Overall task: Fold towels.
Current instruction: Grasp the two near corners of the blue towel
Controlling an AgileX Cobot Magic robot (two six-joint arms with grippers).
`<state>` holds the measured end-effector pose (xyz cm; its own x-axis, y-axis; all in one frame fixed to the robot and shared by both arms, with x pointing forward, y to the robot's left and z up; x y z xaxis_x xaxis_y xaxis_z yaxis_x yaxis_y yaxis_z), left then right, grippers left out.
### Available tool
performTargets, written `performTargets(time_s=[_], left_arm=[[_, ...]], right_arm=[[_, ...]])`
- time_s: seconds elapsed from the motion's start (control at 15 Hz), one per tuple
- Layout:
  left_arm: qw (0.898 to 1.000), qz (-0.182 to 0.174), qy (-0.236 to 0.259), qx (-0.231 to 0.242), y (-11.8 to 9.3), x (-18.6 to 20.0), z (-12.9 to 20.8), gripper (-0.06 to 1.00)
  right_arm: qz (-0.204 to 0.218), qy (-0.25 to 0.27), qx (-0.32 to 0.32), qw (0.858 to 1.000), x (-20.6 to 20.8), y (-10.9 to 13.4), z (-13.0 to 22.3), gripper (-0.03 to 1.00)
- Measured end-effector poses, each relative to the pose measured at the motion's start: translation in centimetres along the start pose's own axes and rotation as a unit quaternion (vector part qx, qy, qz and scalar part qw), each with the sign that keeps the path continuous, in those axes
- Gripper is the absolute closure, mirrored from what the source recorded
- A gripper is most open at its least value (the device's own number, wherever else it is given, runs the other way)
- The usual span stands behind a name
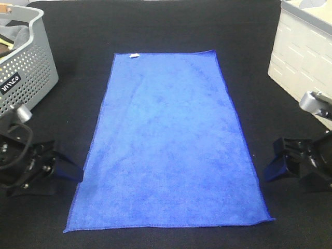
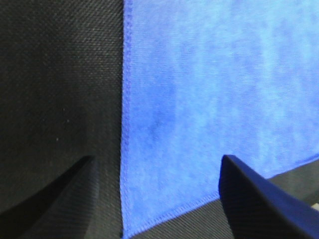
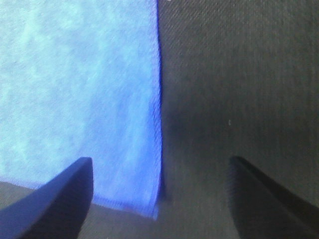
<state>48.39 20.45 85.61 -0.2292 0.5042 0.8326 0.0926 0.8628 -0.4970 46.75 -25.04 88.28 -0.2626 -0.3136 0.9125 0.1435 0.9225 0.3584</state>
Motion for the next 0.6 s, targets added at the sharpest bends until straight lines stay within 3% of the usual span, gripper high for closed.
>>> performTargets(time_s=[0.27,0.6], left_arm=[[0.999,0.002,0.047,-0.009,-0.4,-3.0,0.3,0.29],[0.998,0.015,0.051,-0.023,-2.2,-4.5,-0.4,0.31]], right_arm=[[-0.016,0.025,-0.003,1.0,-2.0,-0.1,0.1,0.28],[-0.039,0.064,0.015,0.997,-4.8,1.0,1.1,0.33]])
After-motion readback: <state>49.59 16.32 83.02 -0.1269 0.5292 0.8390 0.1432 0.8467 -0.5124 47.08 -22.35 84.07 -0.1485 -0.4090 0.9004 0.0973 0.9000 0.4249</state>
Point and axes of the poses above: a point on each arm's last joint axis where the gripper is mounted, x pointing back along that axis away from the gripper, y along the wrist's bending axis when the last joint is at zero, z = x × y, the point moved 4 cm from there along -x, pointing out along that axis toward the gripper, and after that the axes turned 7 degrees about -x, right-handed, at the moved point
